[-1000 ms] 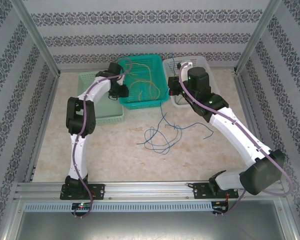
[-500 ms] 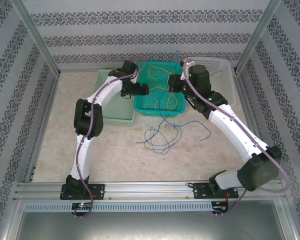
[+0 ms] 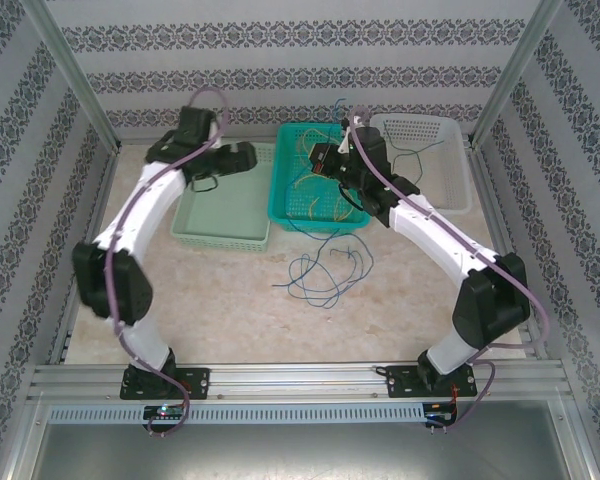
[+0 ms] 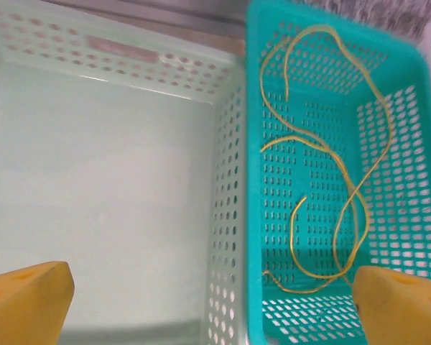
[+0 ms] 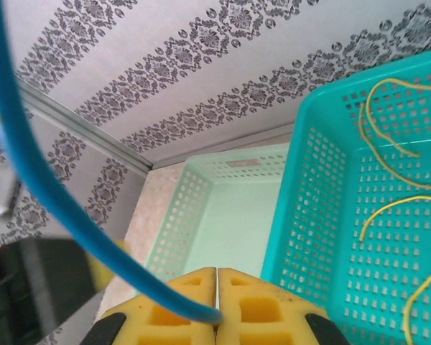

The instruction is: Untangle the cables

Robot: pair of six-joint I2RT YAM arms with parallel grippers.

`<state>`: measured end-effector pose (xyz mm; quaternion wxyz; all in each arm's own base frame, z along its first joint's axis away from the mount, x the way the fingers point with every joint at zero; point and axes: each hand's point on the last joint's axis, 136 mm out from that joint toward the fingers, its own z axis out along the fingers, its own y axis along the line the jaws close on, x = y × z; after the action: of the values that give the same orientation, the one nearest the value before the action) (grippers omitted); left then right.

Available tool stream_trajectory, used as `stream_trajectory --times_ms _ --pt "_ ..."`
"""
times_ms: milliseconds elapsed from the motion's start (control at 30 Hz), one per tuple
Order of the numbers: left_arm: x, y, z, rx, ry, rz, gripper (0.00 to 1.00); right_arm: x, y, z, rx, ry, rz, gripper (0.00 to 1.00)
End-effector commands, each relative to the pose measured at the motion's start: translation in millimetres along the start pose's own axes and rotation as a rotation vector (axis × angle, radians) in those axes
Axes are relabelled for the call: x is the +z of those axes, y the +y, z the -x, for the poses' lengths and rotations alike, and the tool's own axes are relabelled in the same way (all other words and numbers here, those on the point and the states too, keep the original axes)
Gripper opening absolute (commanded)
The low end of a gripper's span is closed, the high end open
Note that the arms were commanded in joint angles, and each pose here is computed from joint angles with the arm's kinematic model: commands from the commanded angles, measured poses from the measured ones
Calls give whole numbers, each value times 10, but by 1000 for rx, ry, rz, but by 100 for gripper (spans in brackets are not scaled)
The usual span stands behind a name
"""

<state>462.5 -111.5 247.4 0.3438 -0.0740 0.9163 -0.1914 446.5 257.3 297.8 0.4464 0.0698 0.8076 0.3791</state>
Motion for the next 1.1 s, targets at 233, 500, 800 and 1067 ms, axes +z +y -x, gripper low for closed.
stream_trajectory --times_ms 233,500,800,1067 --pt "-545 -321 -344 -111 -53 -388 99 448 332 229 340 -205 146 0" --pt "-691 -659 -327 -103 -39 -557 98 712 708 210 420 -171 252 0" --pt "-511 -731 -365 -152 -7 -604 63 789 734 90 458 -170 257 0" --pt "-513 -695 -380 -138 -19 -564 8 803 727 76 451 -173 253 0"
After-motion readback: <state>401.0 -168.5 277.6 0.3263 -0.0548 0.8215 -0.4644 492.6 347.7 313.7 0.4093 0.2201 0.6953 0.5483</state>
